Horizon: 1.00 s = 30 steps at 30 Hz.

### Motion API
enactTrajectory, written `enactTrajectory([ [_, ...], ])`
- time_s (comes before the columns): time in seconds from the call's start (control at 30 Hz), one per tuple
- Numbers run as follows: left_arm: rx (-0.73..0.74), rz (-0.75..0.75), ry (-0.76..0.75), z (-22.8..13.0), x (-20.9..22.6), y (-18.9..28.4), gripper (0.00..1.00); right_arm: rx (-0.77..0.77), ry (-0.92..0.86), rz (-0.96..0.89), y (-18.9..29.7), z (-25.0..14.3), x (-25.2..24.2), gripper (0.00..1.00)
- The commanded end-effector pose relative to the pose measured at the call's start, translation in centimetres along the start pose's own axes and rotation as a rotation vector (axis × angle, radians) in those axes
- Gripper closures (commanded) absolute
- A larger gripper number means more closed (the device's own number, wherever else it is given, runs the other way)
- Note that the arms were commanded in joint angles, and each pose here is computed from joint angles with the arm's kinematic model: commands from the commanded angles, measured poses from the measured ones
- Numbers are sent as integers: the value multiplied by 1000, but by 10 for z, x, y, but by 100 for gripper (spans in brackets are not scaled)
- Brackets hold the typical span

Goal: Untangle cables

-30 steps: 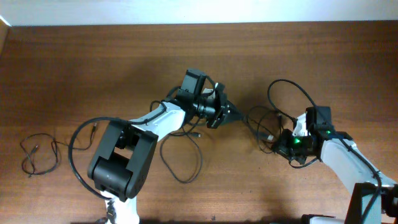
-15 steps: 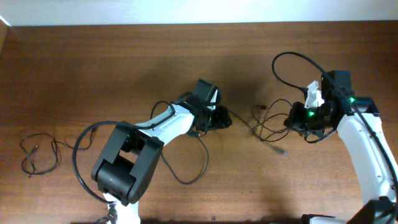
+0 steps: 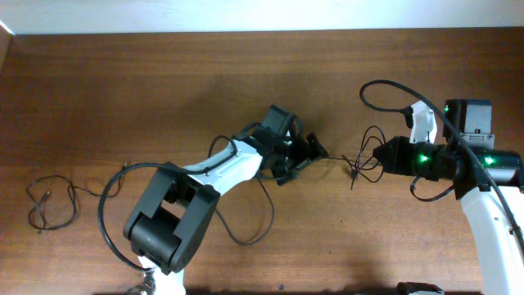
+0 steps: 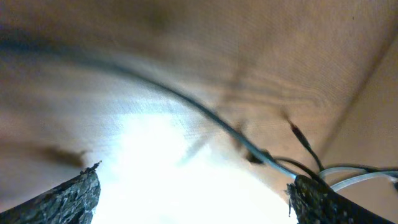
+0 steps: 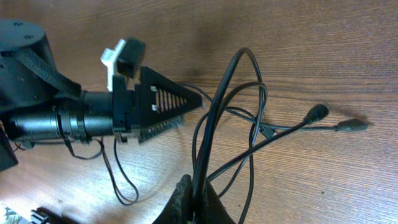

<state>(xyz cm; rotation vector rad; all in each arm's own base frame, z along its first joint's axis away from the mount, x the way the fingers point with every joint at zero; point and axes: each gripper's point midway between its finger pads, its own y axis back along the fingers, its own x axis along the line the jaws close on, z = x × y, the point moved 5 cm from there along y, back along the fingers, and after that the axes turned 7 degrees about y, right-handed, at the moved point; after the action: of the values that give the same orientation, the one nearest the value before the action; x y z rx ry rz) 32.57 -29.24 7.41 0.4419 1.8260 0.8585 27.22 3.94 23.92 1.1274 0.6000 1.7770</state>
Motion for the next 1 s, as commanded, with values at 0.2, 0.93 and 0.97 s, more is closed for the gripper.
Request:
enactTrajectory([
  [0.2,26,-101,702,-15,-25,-18,0,-24,26,57,8,5,11,96],
  [0.93,-367,95,526,58,43,3,100,-498,300,-150,156,98,70,96],
  [0.97,-379,122,563,65,53,10,100,-548,294,-241,172,104,67,96],
])
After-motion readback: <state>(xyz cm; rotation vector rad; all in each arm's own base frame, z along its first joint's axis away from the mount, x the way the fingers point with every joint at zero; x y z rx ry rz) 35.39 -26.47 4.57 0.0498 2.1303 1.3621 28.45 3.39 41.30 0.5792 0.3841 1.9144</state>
